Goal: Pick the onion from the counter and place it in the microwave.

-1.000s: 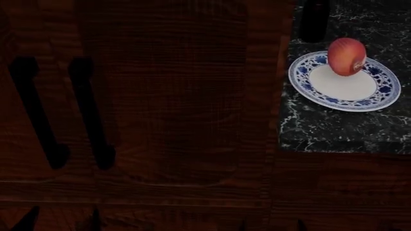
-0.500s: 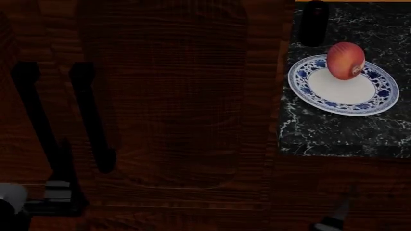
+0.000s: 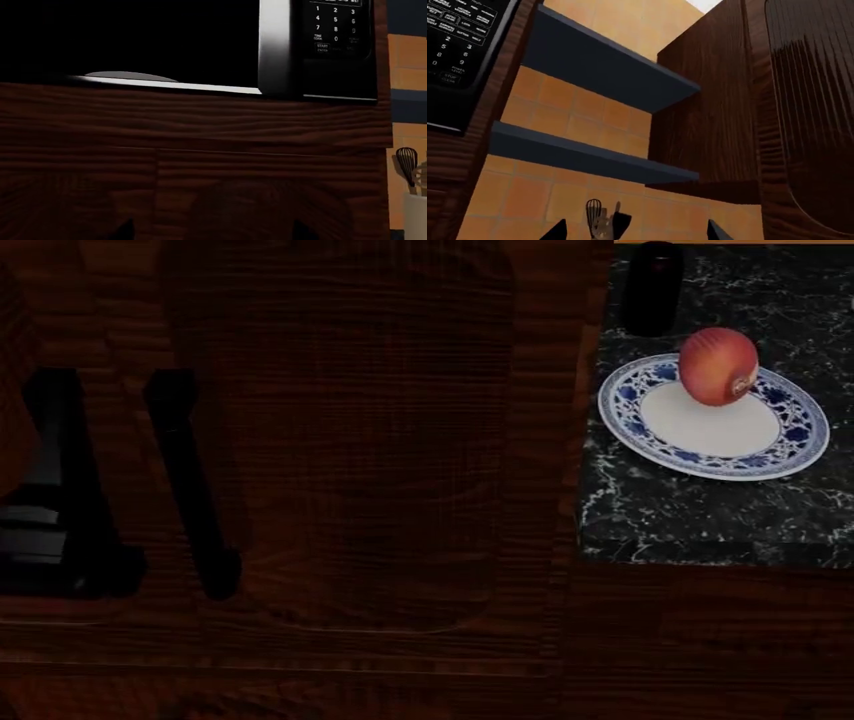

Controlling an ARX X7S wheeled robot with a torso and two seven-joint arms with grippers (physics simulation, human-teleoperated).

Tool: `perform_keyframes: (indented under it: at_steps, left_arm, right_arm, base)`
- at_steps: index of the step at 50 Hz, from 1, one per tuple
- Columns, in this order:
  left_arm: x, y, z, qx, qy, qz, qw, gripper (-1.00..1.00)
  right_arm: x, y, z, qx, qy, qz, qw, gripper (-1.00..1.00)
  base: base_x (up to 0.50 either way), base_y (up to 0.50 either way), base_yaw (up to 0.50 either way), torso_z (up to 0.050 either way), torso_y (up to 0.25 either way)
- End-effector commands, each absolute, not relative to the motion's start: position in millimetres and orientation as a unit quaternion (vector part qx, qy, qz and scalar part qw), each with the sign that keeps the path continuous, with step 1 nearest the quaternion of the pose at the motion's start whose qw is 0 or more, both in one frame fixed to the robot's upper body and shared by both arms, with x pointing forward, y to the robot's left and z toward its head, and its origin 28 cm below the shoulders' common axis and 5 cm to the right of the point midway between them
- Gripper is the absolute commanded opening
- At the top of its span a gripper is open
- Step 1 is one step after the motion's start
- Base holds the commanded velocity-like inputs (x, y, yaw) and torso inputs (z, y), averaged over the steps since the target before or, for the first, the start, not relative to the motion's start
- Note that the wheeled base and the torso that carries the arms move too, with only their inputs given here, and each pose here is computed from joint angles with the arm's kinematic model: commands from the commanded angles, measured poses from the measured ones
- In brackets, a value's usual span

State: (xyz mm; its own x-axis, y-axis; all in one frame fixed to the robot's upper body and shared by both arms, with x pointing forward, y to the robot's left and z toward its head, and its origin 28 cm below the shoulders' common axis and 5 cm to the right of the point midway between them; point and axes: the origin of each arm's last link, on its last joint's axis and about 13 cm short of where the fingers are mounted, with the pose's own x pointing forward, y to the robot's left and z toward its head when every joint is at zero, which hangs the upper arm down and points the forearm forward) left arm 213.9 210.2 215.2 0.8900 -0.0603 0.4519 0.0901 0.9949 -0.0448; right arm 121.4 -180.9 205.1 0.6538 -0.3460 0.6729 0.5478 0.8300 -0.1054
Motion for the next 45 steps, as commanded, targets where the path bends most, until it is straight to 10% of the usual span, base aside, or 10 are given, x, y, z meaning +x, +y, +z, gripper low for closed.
perform_keyframes:
  at_steps: [1, 18, 45]
  left_arm:
    - [212, 207, 233, -0.032, -0.244, -0.049, 0.968, 1.00]
    - [209, 207, 230, -0.029, -0.236, -0.041, 0.970, 1.00]
    - [206, 207, 224, -0.020, -0.221, -0.047, 0.974, 1.00]
  right_arm:
    - [115, -168, 229, -0.115, -0.379, -0.211, 0.894, 1.00]
    - [111, -167, 229, -0.099, -0.394, -0.187, 0.895, 1.00]
    - [113, -160, 228, -0.090, -0.388, -0.175, 0.900, 1.00]
  base:
    - [0.00, 0.00, 0.00, 0.050, 0.000]
    - [0.00, 0.00, 0.00, 0.044, 0.000]
    - [0.00, -0.50, 0.00, 0.000, 0.000]
